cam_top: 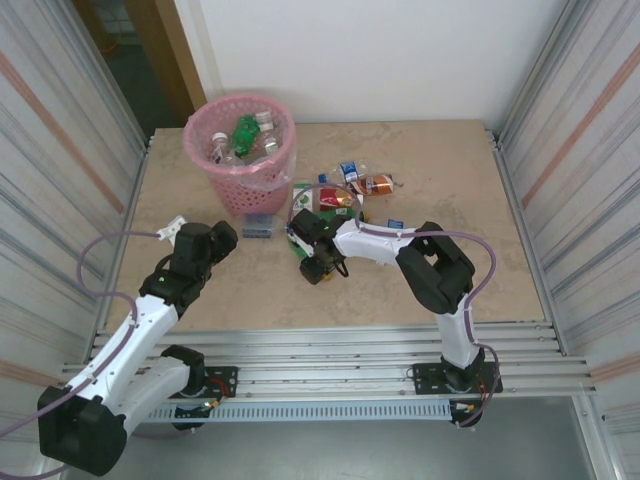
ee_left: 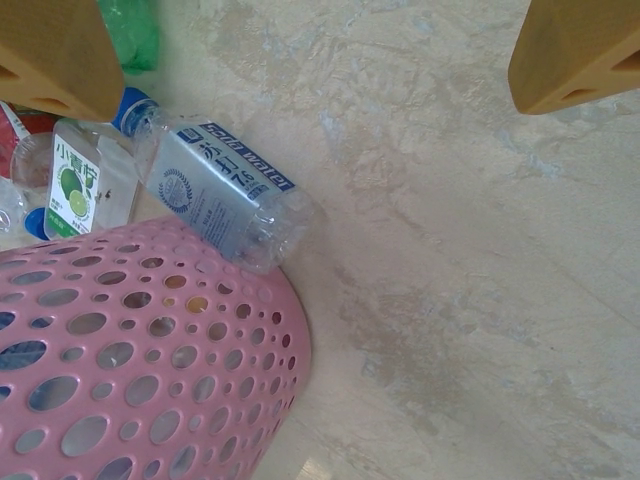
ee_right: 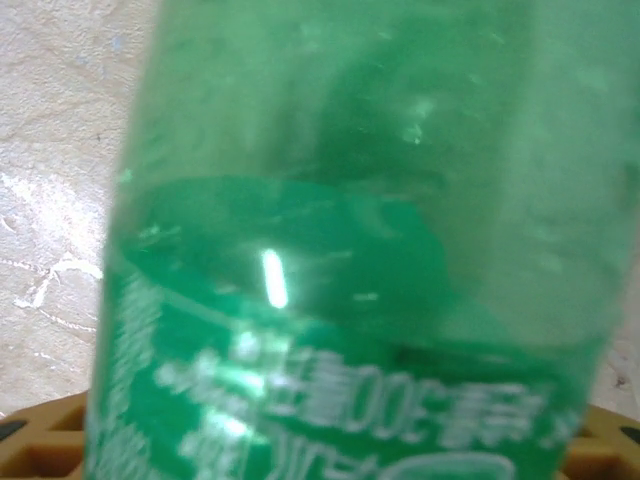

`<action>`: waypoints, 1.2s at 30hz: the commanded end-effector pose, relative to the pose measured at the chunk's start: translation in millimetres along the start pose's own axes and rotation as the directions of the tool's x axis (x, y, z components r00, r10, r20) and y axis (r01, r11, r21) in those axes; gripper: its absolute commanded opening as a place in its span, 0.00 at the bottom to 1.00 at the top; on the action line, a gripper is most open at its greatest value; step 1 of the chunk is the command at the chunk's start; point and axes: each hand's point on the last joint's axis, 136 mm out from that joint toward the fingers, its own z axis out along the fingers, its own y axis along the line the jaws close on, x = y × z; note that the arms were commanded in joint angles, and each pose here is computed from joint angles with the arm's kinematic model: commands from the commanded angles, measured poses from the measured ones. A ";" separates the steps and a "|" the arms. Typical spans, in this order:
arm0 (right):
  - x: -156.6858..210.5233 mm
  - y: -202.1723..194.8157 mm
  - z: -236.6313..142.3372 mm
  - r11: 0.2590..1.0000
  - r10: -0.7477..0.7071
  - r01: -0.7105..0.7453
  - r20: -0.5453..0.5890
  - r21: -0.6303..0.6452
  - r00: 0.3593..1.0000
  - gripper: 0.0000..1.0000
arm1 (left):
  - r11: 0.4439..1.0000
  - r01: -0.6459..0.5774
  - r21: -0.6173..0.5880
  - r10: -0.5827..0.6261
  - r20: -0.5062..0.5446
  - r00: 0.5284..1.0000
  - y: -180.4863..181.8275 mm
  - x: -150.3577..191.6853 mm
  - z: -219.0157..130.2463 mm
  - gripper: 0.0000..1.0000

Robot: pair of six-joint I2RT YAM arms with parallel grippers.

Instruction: Put the plastic bottles in the bin

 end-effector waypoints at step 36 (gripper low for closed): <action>-58.4 6.2 -213.9 0.984 0.105 0.018 0.660 -0.177 0.744 0.37 | 0.559 -0.144 0.816 0.346 -0.072 0.935 -237.9 21.1 -95.4 0.99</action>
